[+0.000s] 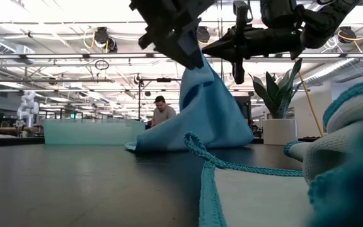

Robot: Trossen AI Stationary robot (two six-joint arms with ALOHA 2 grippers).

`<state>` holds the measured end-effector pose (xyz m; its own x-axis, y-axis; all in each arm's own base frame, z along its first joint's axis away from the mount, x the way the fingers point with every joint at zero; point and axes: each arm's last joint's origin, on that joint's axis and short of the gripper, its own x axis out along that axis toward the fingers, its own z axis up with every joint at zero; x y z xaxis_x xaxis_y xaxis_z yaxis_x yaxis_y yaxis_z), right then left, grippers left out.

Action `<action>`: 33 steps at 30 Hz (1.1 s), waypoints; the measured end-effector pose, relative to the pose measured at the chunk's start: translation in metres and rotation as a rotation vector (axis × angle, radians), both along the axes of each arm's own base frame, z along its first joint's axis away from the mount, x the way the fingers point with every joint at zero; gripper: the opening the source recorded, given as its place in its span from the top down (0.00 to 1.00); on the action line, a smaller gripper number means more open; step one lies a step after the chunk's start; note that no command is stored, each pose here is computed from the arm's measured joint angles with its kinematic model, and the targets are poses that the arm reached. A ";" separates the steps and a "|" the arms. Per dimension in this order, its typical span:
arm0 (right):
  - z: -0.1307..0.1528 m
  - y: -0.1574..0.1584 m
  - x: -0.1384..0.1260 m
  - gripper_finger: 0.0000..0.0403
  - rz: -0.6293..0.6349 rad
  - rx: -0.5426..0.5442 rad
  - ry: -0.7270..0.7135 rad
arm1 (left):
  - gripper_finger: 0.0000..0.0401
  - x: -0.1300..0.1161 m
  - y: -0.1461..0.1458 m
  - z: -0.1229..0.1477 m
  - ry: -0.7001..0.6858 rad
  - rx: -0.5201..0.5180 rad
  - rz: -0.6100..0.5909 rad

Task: Fold microfiber towels
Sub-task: Fold the blue microfiber towel

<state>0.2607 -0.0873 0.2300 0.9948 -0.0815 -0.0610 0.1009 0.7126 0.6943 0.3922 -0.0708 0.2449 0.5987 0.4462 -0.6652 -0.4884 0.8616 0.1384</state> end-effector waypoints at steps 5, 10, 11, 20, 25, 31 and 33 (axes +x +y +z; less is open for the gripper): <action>0.005 -0.009 -0.003 1.00 -0.042 -0.007 -0.048 | 0.76 0.003 -0.003 -0.006 0.006 0.010 -0.007; 0.007 -0.010 -0.003 1.00 -0.017 0.010 -0.068 | 0.77 0.005 0.004 -0.011 0.044 0.079 -0.004; 0.007 -0.008 -0.003 1.00 -0.012 0.013 -0.069 | 0.77 0.005 0.006 -0.011 0.047 0.095 0.002; 0.007 -0.005 -0.002 1.00 0.047 0.027 -0.069 | 0.77 0.009 0.023 -0.010 0.038 0.076 0.021; 0.007 -0.005 -0.002 1.00 0.054 0.029 -0.068 | 0.77 0.010 0.028 -0.003 -0.014 0.006 0.028; 0.007 0.006 0.001 1.00 0.140 0.054 -0.068 | 0.77 0.010 0.036 -0.001 -0.021 0.043 0.073; 0.007 0.012 0.002 1.00 0.181 0.064 -0.065 | 0.77 0.009 0.039 0.002 -0.025 0.046 0.085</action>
<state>0.2630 -0.0757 0.2367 0.9948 0.1015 0.0049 -0.0720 0.6693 0.7395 0.4008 -0.0315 0.2469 0.5732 0.5262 -0.6281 -0.5634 0.8097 0.1642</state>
